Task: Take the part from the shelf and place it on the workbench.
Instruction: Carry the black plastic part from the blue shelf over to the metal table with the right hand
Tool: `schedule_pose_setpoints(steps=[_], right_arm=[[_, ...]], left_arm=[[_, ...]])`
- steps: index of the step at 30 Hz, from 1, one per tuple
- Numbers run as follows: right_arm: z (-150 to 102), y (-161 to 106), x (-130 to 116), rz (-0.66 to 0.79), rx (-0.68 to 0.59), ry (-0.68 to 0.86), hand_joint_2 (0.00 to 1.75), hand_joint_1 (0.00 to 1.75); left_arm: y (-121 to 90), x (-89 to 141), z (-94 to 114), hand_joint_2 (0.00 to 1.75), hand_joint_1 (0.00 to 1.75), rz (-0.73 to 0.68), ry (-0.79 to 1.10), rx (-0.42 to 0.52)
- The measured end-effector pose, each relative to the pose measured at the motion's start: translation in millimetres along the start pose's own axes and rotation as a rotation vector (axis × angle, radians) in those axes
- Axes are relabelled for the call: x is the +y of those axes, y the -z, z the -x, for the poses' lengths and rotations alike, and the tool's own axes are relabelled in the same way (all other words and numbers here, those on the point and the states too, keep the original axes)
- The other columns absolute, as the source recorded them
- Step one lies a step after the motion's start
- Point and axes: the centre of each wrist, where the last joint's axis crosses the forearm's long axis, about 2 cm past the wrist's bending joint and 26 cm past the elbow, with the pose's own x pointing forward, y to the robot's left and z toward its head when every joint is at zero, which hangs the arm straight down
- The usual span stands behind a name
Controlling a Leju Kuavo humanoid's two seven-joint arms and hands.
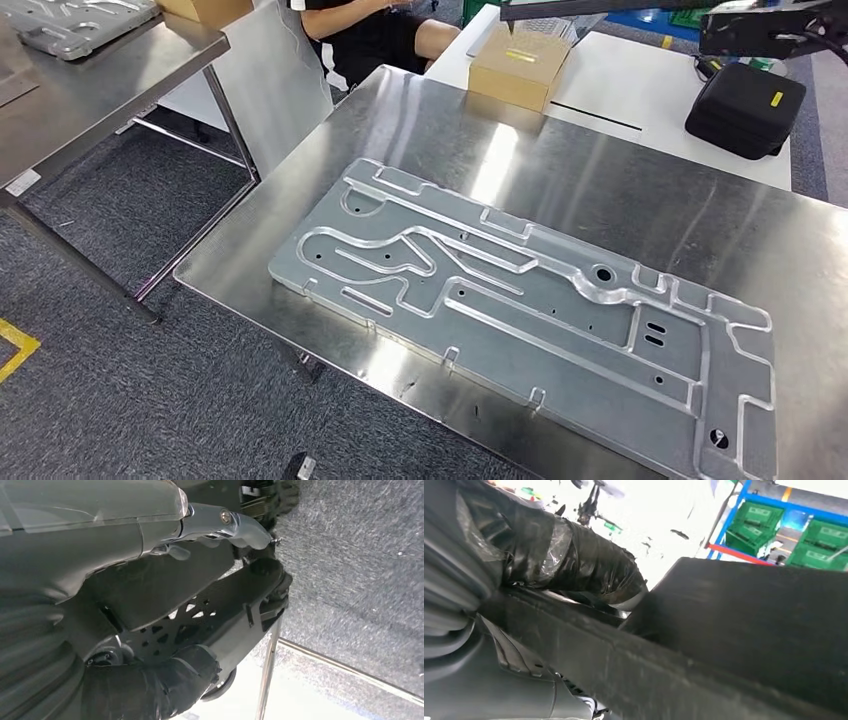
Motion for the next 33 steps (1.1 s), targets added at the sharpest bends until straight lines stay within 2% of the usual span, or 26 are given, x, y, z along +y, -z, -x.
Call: schedule_pose_setpoints(steps=[3,8,13,25,30,33], right_arm=[[5.8,0.3,19.5,-0.015,0.007,0.003,1.75,1.75],[-1.6,3.4,64.5,-0.080,0.006,-0.015,1.75,1.75],[-9.8,5.2,82.3,-0.088,-0.005,-0.029,1.75,1.75],[-56.5,8.8,143.3,-0.143,-0.079,-0.036,1.75,1.75],[-71.1,9.3,161.0,-0.157,-0.093,-0.073,1.75,1.75],[-81.8,11.0,161.8,-0.165,-0.110,-0.087,1.75,1.75]], left_arm=[[0.0,-0.7,0.0,1.75,0.00,0.000,0.000,-0.001],[0.2,-1.9,-0.5,1.75,0.00,0.004,0.001,-0.002],[1.2,-1.9,-2.9,1.75,0.00,0.007,0.001,-0.007],[2.6,-1.6,-6.7,1.75,0.00,0.004,0.005,-0.010],[2.9,-2.2,-7.4,1.75,0.00,0.011,0.013,-0.014],[3.7,-5.0,-9.6,1.75,0.00,0.026,0.015,-0.017]])
